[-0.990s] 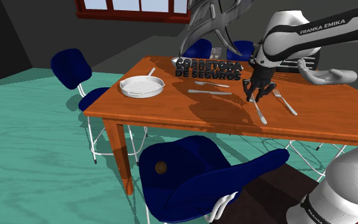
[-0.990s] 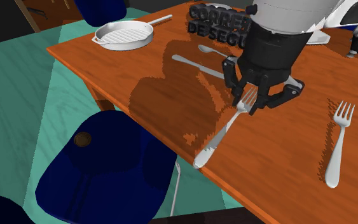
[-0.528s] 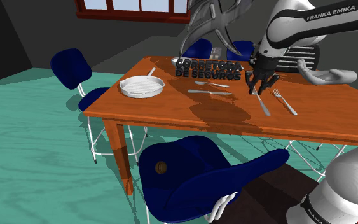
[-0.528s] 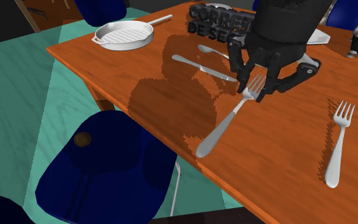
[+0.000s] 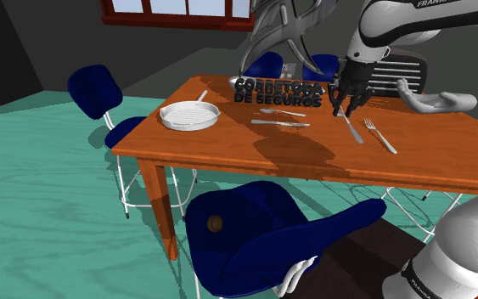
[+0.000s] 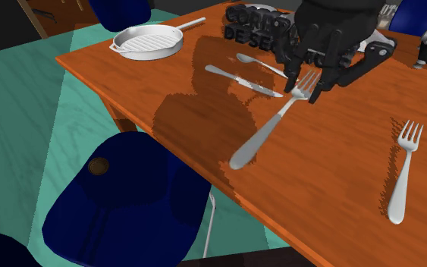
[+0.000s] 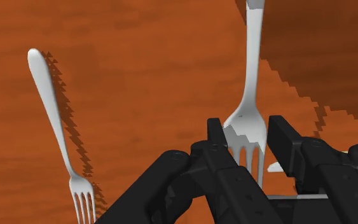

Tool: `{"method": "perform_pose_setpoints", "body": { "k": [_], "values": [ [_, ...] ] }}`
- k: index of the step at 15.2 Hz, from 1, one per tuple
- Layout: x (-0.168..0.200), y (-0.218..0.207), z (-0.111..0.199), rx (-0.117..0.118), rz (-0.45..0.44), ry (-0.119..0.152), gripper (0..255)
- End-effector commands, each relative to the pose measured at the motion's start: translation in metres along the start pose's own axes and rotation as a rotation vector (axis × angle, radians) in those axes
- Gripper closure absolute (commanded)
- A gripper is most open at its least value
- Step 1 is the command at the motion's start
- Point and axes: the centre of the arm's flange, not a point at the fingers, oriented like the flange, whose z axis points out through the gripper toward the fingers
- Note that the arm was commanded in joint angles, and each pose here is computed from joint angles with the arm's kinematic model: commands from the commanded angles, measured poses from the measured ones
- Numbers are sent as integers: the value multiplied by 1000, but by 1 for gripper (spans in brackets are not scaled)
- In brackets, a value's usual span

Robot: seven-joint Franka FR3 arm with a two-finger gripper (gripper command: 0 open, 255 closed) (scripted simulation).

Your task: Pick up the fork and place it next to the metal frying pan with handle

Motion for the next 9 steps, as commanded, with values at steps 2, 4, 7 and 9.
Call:
{"method": "perform_pose_setpoints", "body": {
  "k": [2, 4, 7, 9],
  "values": [
    [-4, -32, -2, 0, 0, 0, 255],
    [-8, -58, -2, 0, 0, 0, 255],
    [-14, -98, -2, 0, 0, 0, 255],
    [-18, -124, -2, 0, 0, 0, 255]
  ]
}}
